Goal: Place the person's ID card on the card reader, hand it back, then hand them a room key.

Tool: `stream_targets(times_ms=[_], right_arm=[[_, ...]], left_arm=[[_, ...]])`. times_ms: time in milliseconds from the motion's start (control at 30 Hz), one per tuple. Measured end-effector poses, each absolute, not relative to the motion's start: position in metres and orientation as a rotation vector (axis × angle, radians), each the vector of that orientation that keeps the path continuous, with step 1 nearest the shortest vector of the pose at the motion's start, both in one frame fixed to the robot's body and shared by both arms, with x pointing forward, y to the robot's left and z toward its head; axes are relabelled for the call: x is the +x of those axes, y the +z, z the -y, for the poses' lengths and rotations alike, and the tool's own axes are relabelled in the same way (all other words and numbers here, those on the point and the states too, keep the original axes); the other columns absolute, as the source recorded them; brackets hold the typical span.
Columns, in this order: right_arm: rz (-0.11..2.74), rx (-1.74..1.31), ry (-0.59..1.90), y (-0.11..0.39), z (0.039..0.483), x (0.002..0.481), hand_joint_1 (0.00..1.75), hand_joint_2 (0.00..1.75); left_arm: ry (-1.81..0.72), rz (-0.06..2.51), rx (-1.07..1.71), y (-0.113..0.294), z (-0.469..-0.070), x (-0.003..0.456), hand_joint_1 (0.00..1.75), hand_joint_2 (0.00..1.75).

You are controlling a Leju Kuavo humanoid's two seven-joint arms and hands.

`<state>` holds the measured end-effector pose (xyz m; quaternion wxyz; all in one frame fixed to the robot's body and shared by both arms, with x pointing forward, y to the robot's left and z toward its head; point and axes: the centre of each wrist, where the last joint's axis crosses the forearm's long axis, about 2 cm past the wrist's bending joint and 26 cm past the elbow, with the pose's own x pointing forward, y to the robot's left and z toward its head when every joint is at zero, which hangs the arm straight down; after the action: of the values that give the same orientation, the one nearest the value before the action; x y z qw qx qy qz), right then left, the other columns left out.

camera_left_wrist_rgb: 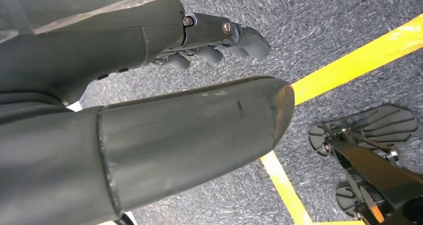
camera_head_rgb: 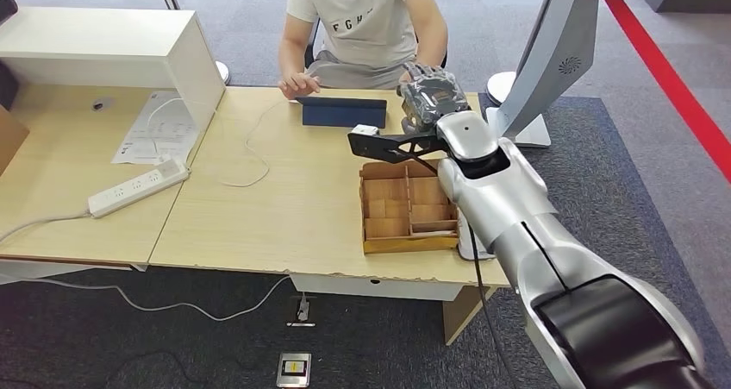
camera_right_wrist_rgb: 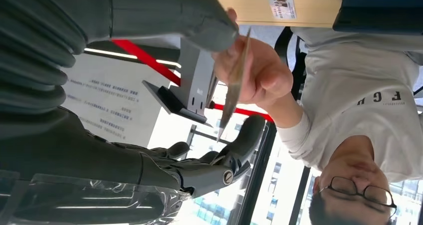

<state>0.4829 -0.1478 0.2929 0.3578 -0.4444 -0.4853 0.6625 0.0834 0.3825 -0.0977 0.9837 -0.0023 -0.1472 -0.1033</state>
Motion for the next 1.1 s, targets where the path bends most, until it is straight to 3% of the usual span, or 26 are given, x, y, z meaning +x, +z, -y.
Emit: stream_targets(times_ms=[300,467,733,933,1100], right_arm=[[1.282,-1.206,1.747,0.286,0.155,0.483,0.00,0.00],[1.297,-1.274,1.767,0.294,0.190,0.493,0.00,0.00],[1.206,-1.278,1.776,0.305,0.351,0.503,0.00,0.00],[1.082,-1.029,1.361,0.271,0.491,0.458,0.00,0.00],[0.985,-0.946,1.010,0.231,0.572,0.399,0.00,0.00]], left_arm=[[-0.211,0.301,-0.006,-0.098,-0.382,0.084,0.00,0.00],[-0.189,0.321,-0.008,-0.098,-0.382,0.083,0.00,0.00],[-0.143,0.246,-0.020,-0.098,-0.391,0.072,0.00,0.00],[-0.095,0.225,0.007,-0.098,-0.394,0.069,0.00,0.00],[-0.056,0.232,0.021,-0.098,-0.394,0.071,0.00,0.00]])
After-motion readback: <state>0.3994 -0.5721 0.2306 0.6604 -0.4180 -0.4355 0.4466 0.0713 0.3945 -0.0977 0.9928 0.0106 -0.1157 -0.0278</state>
